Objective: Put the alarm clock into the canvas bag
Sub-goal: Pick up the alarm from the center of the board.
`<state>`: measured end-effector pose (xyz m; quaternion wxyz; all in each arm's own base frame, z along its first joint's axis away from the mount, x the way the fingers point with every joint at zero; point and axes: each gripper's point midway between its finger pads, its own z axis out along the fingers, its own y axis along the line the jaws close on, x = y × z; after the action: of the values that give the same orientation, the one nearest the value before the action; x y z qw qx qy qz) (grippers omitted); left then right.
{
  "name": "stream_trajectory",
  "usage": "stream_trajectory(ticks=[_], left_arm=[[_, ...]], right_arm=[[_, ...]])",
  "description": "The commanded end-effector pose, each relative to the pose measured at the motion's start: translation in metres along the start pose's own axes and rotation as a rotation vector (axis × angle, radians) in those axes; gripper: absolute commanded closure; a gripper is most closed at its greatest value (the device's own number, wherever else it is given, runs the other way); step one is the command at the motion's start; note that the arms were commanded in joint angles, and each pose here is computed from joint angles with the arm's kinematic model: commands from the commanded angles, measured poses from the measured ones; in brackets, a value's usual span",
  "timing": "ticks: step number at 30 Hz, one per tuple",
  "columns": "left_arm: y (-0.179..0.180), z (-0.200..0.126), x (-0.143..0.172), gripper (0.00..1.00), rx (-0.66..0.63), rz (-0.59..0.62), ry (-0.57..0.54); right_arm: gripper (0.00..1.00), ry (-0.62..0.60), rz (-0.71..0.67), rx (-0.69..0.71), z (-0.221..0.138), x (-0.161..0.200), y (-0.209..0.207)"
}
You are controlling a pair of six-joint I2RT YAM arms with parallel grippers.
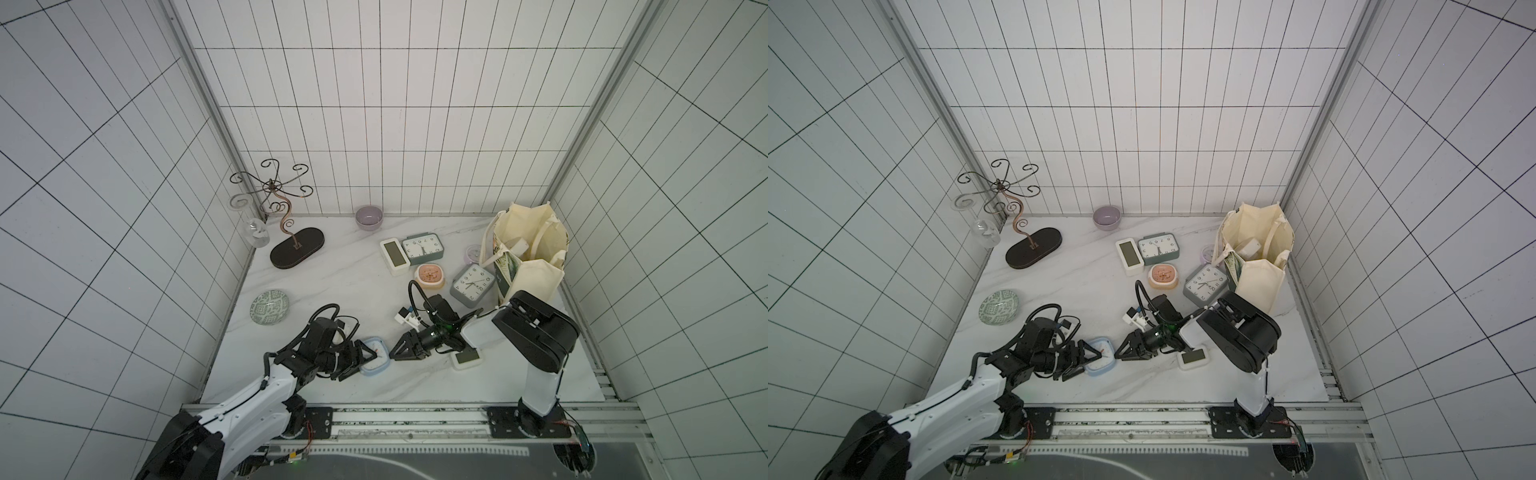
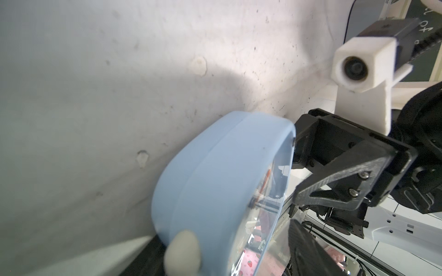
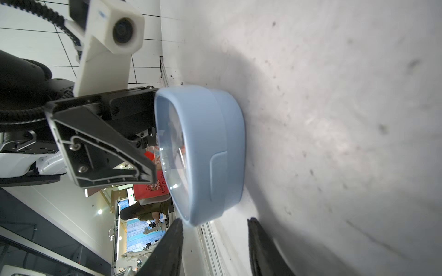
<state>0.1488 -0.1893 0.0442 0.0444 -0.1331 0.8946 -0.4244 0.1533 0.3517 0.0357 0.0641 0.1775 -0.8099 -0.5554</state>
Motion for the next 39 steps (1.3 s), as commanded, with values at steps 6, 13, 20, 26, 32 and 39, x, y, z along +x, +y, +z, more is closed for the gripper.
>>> stream_trajectory(ticks=[6,13,20,26,32,39], left_arm=[[0.006,0.005,-0.004,0.28,0.005,0.017,-0.009],[-0.001,0.004,-0.008,0.28,0.041,0.043,-0.023],[-0.011,0.005,-0.011,0.28,0.095,0.067,-0.033],[-0.018,0.004,-0.016,0.32,0.115,0.085,-0.055],[-0.019,0.002,-0.02,0.48,0.114,0.093,-0.081],[-0.038,-0.003,-0.027,0.68,0.168,0.148,-0.115]], right_arm=[[0.55,-0.031,-0.035,-0.031,0.01,-0.022,0.013],[0.6,-0.061,-0.031,-0.043,0.014,-0.032,0.015],[0.65,-0.062,-0.028,-0.041,0.02,-0.035,0.015],[0.66,-0.067,-0.029,-0.045,0.022,-0.037,0.017],[0.65,-0.082,-0.044,-0.049,0.02,-0.04,0.024],[0.62,-0.126,-0.077,-0.061,0.006,-0.047,0.036]])
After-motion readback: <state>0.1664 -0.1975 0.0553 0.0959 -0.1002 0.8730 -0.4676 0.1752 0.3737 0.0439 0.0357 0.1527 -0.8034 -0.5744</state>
